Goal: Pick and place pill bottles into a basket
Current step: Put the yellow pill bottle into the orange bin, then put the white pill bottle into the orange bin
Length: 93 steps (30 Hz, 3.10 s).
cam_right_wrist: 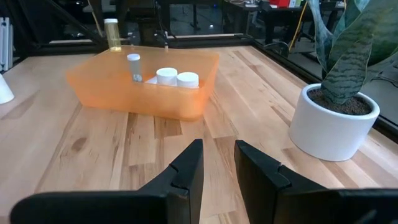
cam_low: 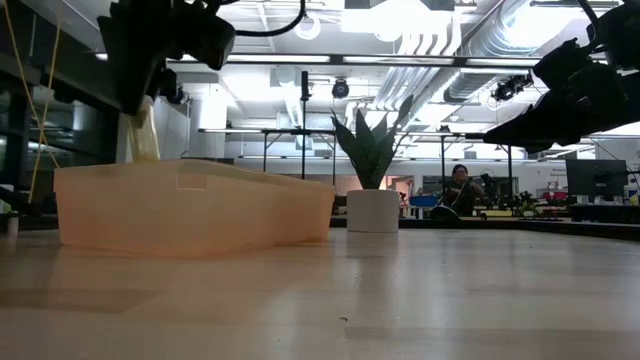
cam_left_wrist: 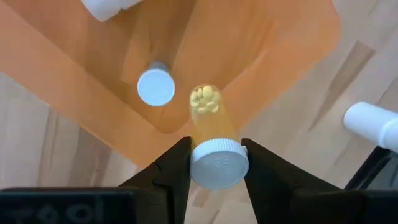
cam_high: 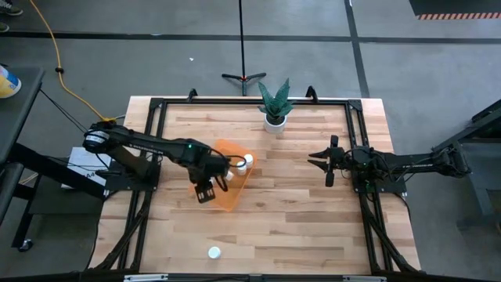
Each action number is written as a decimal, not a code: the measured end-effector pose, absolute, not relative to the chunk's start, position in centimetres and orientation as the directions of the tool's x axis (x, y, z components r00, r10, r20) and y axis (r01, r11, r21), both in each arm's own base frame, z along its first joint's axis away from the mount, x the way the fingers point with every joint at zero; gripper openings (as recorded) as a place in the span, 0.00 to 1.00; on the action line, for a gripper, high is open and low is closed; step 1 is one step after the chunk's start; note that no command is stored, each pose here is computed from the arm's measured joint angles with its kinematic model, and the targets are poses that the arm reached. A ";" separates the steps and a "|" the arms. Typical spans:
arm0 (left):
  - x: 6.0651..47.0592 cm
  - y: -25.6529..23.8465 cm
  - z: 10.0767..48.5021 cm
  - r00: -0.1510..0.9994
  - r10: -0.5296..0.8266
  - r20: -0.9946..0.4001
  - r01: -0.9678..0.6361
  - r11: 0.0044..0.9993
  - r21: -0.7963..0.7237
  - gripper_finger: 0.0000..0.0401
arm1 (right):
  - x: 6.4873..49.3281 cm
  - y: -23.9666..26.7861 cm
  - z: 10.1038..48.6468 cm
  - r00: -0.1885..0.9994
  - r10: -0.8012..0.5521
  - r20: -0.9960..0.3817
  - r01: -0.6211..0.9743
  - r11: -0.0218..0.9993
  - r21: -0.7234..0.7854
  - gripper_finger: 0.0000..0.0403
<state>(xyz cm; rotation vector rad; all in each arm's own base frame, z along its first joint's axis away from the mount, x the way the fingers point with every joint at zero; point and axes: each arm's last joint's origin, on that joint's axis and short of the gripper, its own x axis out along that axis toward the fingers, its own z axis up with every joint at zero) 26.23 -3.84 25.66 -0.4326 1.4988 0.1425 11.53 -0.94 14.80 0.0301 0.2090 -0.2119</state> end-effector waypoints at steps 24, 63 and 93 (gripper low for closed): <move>25.7 -3.5 22.1 0.038 -0.173 -0.984 -0.318 0.932 -0.176 0.43 | 11.5 -0.9 14.7 0.953 -0.205 -0.221 0.212 0.977 0.006 0.20; 25.9 -3.7 22.9 -0.081 -0.167 -0.983 -0.255 0.957 -0.141 0.58 | 11.5 -0.9 14.5 0.950 -0.205 -0.235 0.213 0.977 0.007 0.20; 26.2 -19.7 26.2 0.558 -0.498 -0.664 0.542 0.824 -0.164 0.54 | 11.5 -0.9 14.6 0.950 -0.206 -0.234 0.233 0.968 0.097 0.20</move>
